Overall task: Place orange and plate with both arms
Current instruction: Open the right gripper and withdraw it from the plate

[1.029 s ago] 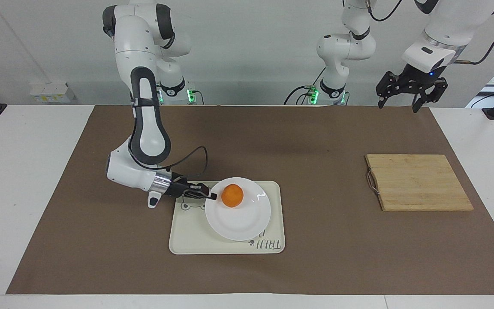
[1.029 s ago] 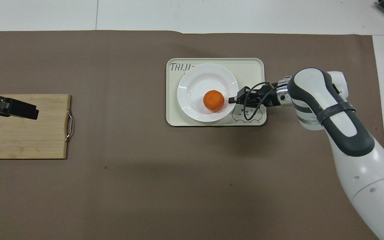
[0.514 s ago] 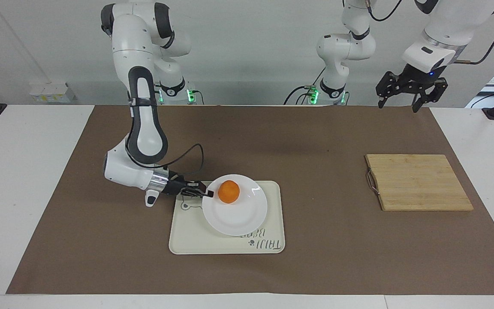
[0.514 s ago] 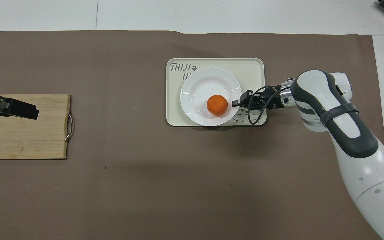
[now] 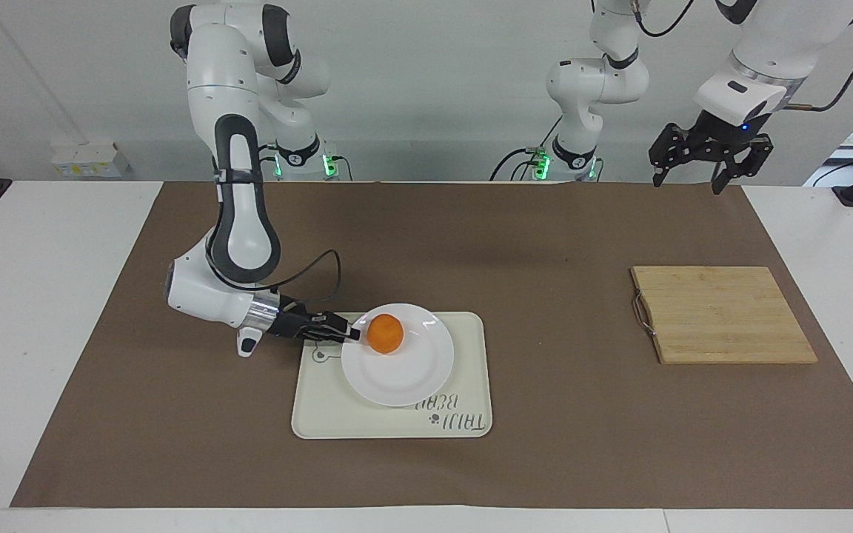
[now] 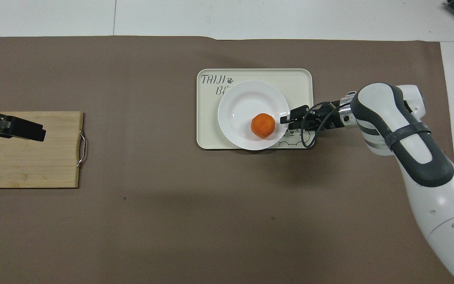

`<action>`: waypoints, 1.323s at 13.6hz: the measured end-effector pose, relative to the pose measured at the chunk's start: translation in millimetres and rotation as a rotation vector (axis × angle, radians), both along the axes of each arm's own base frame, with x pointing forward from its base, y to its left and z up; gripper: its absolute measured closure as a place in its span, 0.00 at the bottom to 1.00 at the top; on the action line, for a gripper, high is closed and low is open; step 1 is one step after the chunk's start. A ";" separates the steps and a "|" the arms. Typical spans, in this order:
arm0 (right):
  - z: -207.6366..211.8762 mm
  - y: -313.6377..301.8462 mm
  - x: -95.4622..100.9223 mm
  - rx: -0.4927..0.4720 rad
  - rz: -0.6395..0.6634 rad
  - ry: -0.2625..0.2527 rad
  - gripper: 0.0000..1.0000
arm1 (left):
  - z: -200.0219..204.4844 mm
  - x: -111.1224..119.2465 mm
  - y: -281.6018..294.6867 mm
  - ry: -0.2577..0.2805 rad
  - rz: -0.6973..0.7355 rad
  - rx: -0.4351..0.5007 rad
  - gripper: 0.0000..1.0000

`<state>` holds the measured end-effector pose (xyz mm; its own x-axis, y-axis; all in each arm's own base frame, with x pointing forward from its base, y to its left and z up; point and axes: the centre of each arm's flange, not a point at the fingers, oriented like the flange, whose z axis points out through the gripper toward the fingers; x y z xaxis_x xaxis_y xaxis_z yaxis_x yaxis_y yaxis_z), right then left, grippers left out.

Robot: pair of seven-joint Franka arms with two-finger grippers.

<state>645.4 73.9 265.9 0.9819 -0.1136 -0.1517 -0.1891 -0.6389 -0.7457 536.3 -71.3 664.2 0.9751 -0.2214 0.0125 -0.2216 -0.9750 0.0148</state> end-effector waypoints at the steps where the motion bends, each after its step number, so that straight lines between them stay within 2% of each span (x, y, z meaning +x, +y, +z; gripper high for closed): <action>1: 4.8 0.3 2.4 -0.016 0.014 -0.014 0.27 | 0.0 0.0 0.0 0.000 0.000 0.000 0.00; 3: 20.9 0.7 9.8 -0.104 0.075 -0.070 0.05 | 0.0 0.0 0.0 0.000 0.000 0.000 0.00; 4: 30.6 0.2 13.8 -0.154 0.105 -0.102 0.00 | 0.0 0.0 0.0 0.000 0.000 0.000 0.00; 6: 50.2 -1.6 19.3 -0.216 0.147 -0.149 0.00 | 0.0 0.0 0.0 0.000 0.000 0.000 0.00; 8: 67.5 -5.1 20.9 -0.296 0.184 -0.168 0.00 | 0.0 0.0 0.0 0.000 0.000 0.000 0.00; 9: 77.5 -4.7 20.3 -0.368 0.213 -0.172 0.00 | 0.0 0.0 0.0 0.000 0.000 0.000 0.00; 11: 110.9 10.7 18.6 -0.570 0.252 -0.203 0.00 | 0.0 0.0 0.0 0.000 0.000 0.000 0.00; 13: 145.8 33.2 12.1 -0.687 0.218 -0.219 0.00 | 0.0 0.0 0.0 0.000 0.000 0.000 0.00; 18: 217.4 24.6 -11.6 -0.756 0.155 -0.204 0.00 | 0.0 0.0 0.0 0.000 0.000 0.000 0.00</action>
<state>633.8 98.5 483.3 0.9950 0.0261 0.0965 0.0368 -0.9932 -0.1107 536.3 -71.3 664.3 0.9751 -0.2214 0.0125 -0.2216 -0.9750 0.0148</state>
